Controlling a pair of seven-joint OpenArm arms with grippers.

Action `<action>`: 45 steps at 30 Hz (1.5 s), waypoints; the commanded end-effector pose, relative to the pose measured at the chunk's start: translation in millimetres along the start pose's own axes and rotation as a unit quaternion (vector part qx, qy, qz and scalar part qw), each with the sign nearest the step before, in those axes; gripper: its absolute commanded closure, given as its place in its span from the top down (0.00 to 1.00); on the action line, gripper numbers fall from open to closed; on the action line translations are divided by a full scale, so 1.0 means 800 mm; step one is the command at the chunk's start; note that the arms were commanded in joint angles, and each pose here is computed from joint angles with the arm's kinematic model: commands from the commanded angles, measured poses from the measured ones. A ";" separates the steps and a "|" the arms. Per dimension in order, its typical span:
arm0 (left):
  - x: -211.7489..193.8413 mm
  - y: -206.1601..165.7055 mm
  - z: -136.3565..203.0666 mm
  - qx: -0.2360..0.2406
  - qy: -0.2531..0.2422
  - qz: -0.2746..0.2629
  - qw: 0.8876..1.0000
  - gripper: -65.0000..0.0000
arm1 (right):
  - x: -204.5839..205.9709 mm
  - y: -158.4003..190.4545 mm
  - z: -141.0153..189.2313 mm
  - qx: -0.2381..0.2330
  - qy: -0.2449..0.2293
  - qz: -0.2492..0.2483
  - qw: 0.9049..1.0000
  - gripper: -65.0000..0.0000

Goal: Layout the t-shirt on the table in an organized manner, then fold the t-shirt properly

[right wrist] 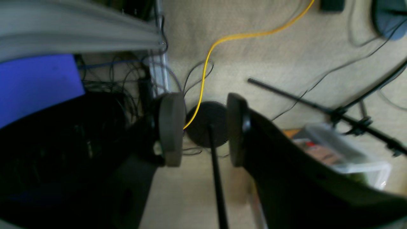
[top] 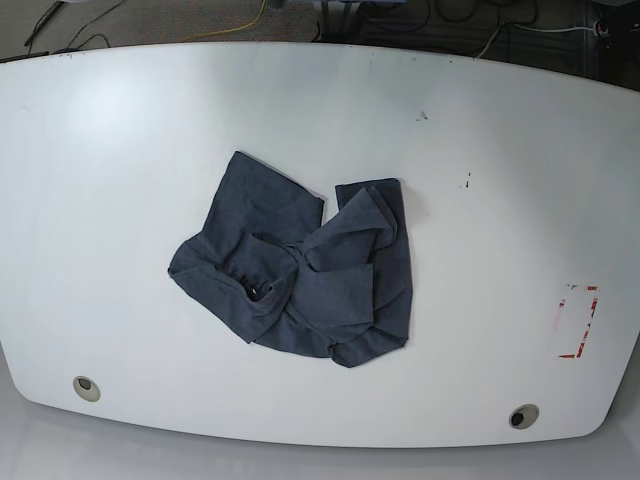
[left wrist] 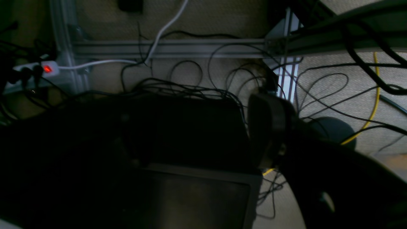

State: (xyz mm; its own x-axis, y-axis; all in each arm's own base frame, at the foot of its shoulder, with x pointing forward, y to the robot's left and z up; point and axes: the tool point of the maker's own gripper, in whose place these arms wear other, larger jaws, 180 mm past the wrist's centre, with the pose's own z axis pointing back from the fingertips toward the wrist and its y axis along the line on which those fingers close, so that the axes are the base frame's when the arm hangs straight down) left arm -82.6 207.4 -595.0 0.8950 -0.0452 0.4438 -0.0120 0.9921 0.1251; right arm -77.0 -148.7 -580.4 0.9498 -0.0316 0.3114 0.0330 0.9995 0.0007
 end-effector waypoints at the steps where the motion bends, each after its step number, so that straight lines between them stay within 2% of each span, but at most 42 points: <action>1: -0.002 0.014 0.016 0.013 -0.012 -0.001 1.000 0.64 | -0.008 0.010 0.016 0.010 -0.002 0.007 1.000 0.34; 13: 0.021 0.035 0.062 0.042 -0.062 0.016 0.997 0.64 | 0.005 0.027 0.064 0.026 -0.036 0.029 0.999 0.34; 25: 0.063 0.035 0.105 0.012 -0.123 0.068 0.990 0.64 | 0.040 0.023 0.112 0.005 -0.082 0.049 0.995 0.34; 40: 0.146 0.049 0.151 0.009 -0.210 0.027 0.977 0.64 | 0.098 0.023 0.164 -0.001 -0.145 0.056 0.988 0.34; 45: 0.176 0.069 0.163 0.027 -0.240 0.011 0.970 0.64 | 0.117 0.023 0.179 -0.002 -0.165 0.059 0.984 0.34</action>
State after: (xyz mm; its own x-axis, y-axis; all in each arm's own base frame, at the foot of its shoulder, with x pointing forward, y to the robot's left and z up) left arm -19.4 230.2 -426.2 0.6178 -0.0608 0.7839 -0.0570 0.9909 0.1217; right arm -33.2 -131.4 -426.9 0.8071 0.0897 0.5835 -0.0709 0.9960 -0.0550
